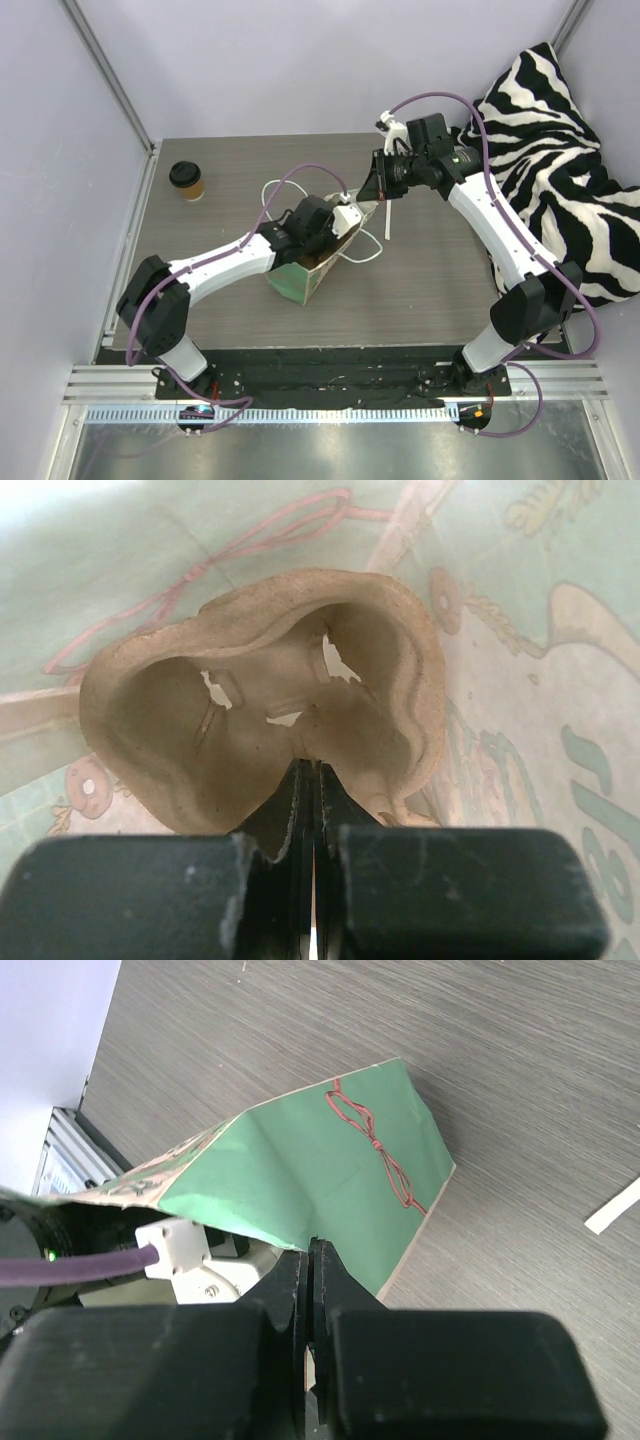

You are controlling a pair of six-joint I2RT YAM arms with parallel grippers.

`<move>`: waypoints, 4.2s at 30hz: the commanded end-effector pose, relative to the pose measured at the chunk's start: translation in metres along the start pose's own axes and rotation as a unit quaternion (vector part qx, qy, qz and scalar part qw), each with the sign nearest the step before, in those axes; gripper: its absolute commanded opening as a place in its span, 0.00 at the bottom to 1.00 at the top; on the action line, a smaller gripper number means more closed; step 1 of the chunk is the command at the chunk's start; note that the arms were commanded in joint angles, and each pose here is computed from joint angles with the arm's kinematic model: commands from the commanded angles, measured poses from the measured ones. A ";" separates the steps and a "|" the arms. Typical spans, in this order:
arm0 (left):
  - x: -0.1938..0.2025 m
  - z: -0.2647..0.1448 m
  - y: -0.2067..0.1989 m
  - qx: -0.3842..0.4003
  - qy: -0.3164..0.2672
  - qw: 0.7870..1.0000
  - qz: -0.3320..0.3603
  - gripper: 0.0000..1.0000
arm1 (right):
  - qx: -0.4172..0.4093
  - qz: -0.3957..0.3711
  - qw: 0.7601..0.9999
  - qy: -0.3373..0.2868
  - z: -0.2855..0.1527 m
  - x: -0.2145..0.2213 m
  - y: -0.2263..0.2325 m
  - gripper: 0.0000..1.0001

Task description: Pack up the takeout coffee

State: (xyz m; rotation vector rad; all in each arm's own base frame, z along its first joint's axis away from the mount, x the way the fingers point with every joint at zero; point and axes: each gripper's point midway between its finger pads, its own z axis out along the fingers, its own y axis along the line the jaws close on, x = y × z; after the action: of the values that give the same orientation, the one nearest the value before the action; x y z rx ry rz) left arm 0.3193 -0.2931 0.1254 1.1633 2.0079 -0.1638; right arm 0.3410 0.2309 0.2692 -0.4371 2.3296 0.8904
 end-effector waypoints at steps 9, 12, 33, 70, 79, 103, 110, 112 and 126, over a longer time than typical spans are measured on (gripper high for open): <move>0.032 0.019 0.007 -0.029 0.113 0.993 -0.004 0.00 | 0.044 0.010 0.998 -0.046 -0.010 -0.023 -0.009 0.01; 0.038 0.019 0.005 -0.023 0.136 0.990 0.003 0.00 | 0.049 0.011 0.998 -0.049 -0.009 -0.026 -0.011 0.01; -0.087 -0.051 0.016 0.007 -0.017 1.000 -0.016 0.15 | 0.071 0.002 0.994 -0.083 -0.012 -0.036 -0.017 0.01; 0.095 0.028 -0.013 0.075 0.358 0.930 0.021 0.00 | 0.082 0.001 0.992 -0.099 -0.014 -0.046 -0.019 0.01; 0.086 0.017 -0.013 0.078 0.348 0.934 0.013 0.00 | 0.084 -0.004 0.992 -0.098 -0.012 -0.046 -0.021 0.01; 0.054 0.041 0.024 0.008 0.235 0.971 0.033 0.00 | 0.091 -0.009 0.991 -0.097 -0.009 -0.046 -0.026 0.01; 0.085 0.038 0.003 0.053 0.283 0.957 0.024 0.00 | 0.094 -0.014 0.990 -0.101 -0.010 -0.051 -0.027 0.01; 0.072 0.034 0.008 0.047 0.262 0.964 0.026 0.00 | 0.097 -0.015 0.990 -0.101 -0.010 -0.051 -0.028 0.01; -0.053 -0.032 0.029 0.026 0.055 0.998 0.007 0.13 | 0.098 -0.026 0.989 -0.104 -0.008 -0.052 -0.030 0.01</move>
State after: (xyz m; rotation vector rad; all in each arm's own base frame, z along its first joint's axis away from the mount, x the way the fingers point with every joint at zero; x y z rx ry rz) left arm 0.3301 -0.2784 0.1313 1.3293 2.2740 -0.0513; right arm 0.3812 0.2069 0.2670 -0.2787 2.2808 0.6494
